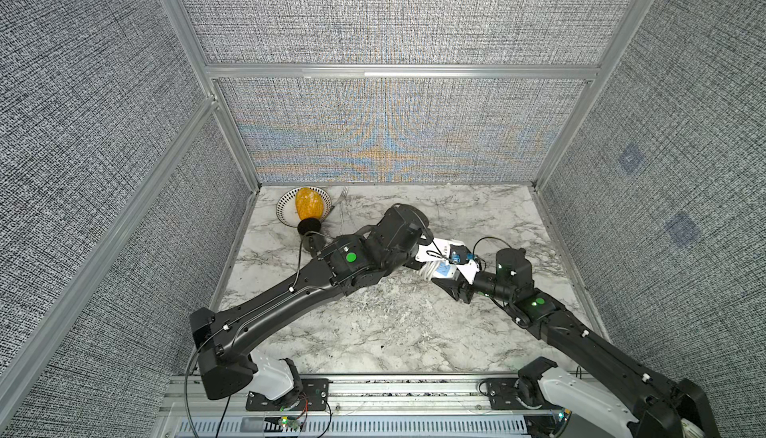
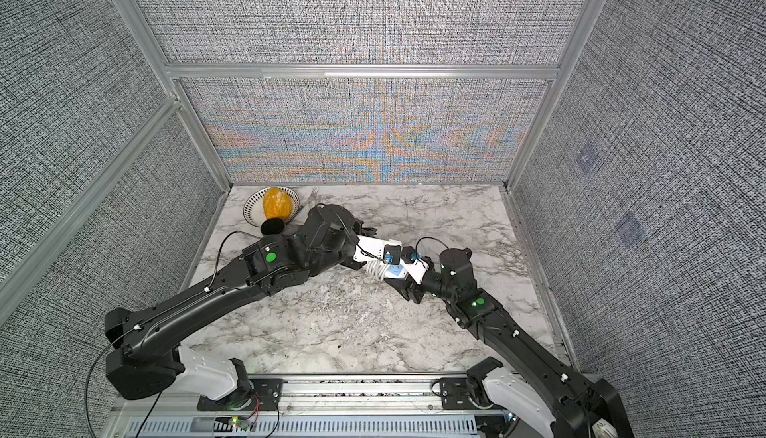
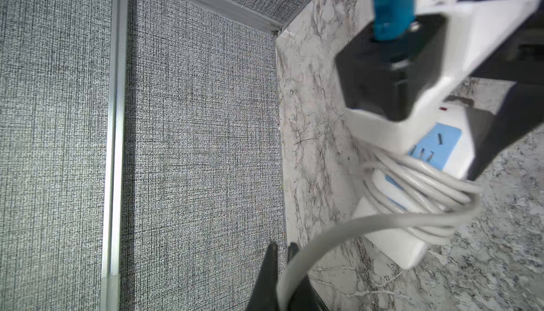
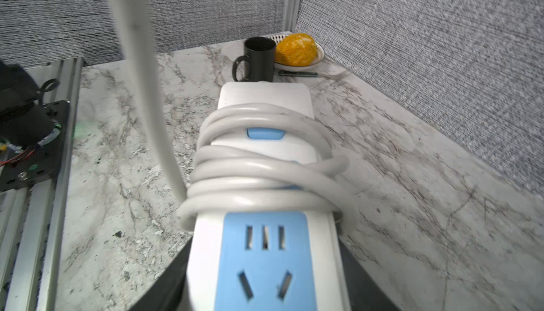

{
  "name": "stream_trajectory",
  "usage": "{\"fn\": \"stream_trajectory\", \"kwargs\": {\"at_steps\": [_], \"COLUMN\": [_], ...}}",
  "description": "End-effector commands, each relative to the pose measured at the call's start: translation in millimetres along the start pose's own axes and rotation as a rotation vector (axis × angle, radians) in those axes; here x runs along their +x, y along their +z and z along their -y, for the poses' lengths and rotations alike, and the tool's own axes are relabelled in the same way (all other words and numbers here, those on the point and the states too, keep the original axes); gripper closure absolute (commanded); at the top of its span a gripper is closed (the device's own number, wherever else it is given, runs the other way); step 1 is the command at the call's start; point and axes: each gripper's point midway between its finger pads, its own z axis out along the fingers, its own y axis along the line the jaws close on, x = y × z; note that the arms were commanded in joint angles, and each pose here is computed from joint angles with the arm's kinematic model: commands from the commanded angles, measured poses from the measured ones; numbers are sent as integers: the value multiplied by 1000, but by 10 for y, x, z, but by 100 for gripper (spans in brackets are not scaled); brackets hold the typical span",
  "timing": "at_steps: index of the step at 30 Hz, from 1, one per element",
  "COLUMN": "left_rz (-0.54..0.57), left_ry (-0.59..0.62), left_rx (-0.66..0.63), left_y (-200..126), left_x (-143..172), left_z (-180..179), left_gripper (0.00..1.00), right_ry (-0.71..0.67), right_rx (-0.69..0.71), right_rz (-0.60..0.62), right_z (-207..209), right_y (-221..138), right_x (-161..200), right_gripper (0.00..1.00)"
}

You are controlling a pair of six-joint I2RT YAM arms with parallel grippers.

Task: Wrap the cord around the power strip
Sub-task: Wrap the power cord around the power strip.

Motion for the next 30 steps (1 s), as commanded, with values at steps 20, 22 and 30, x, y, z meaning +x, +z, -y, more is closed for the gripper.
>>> {"fn": "stream_trajectory", "kwargs": {"at_steps": [20,22,30], "left_rz": [385,401,519], "left_ry": [-380,-456,-684], "left_rx": [502,507,549], "left_y": [377,439,678], "left_x": [-105,-107,-189], "left_z": [368,367,581], "left_gripper": [95,92,86], "right_ry": [-372,-385,-430], "right_rx": [-210,-158,21], "right_rz": [444,483,569], "right_z": [-818,-765,-550], "right_y": [-649,-692,-815], "right_x": [-849,-927,-1155], "right_gripper": [100,100,100]}}
